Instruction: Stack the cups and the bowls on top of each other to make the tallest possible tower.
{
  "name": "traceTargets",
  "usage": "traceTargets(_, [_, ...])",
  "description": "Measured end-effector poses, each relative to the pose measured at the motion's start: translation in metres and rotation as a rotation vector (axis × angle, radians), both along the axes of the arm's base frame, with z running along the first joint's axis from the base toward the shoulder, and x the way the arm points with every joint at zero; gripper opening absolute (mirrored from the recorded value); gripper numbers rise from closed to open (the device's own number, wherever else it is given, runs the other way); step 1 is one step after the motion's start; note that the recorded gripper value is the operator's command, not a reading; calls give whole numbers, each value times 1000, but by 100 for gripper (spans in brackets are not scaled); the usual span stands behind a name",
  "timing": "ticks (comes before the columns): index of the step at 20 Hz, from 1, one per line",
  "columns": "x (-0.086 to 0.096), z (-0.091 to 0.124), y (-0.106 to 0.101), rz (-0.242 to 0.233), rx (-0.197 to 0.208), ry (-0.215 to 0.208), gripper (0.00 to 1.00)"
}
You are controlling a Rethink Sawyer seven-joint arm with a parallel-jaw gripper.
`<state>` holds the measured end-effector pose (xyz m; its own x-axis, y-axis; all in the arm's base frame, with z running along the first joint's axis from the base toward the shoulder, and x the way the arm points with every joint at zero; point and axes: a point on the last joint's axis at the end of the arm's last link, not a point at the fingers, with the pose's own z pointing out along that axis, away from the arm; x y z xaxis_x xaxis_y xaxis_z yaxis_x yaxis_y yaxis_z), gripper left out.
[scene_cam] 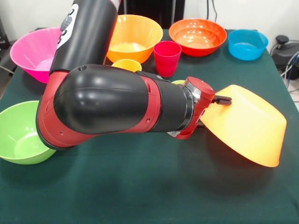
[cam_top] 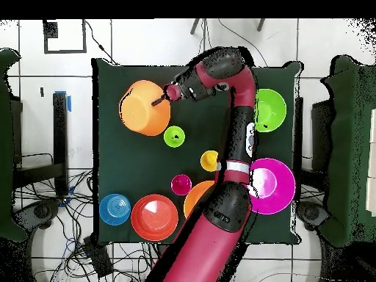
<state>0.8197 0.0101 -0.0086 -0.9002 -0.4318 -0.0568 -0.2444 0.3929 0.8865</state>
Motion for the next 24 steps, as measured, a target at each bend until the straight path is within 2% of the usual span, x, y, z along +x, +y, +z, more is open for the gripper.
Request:
traceTargets(13, [3,0,-1,-5,-13,-12,100])
traceTargets(21, [5,2,0,32,-14,-41,100])
traceTargets(24, [6,2,0,50,-12,-68,100])
